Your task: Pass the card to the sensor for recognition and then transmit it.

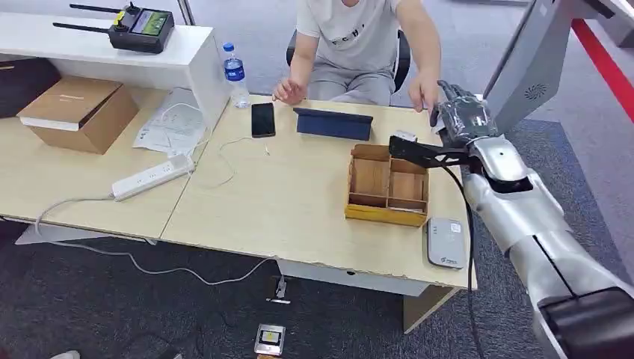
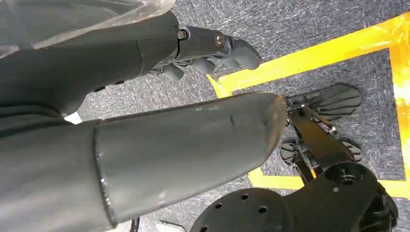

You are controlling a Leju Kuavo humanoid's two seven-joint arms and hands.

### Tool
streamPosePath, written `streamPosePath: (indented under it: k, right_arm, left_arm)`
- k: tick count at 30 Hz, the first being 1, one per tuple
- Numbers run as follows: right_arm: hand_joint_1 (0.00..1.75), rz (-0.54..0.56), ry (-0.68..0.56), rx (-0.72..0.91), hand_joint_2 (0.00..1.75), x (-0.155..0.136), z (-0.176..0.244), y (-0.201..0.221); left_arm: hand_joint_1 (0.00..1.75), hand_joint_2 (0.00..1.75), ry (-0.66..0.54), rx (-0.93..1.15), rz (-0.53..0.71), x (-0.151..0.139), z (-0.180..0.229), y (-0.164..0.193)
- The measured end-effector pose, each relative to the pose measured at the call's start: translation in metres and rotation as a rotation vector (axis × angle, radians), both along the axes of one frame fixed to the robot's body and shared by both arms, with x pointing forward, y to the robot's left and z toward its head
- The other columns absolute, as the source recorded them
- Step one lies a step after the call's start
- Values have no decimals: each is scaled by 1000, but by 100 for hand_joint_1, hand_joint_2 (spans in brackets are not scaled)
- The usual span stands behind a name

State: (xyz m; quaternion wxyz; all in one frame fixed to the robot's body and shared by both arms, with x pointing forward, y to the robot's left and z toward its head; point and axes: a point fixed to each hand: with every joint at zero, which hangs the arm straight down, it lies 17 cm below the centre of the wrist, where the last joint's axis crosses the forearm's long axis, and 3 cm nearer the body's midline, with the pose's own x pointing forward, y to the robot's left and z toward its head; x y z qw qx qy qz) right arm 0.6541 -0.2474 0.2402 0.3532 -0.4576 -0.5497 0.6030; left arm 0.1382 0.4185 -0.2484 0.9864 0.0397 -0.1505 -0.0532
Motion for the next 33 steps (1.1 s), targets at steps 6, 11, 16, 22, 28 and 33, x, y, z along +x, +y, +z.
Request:
streamPosePath:
  k: [6,11,16,22,28,33]
  right_arm:
    - [0,6,-20,-31,0,0,1,2]
    - [0,13,-16,-56,0,0,-2,6]
    - [0,25,-23,-65,0,-1,-1,13]
    - [0,30,-24,-56,0,-1,0,18]
    - [0,32,-27,-55,0,-1,0,19]
    - [0,29,-28,-56,0,-1,0,18]
  left_arm:
    - [0,0,3,1,1,-1,0,0]
    - [0,0,15,5,10,-3,-1,1]
    - [0,0,23,11,23,-4,-2,2]
    - [0,0,28,11,24,-4,-2,1]
    - [0,0,28,10,24,-4,-2,0]
    - [0,0,27,10,24,-4,-3,-2]
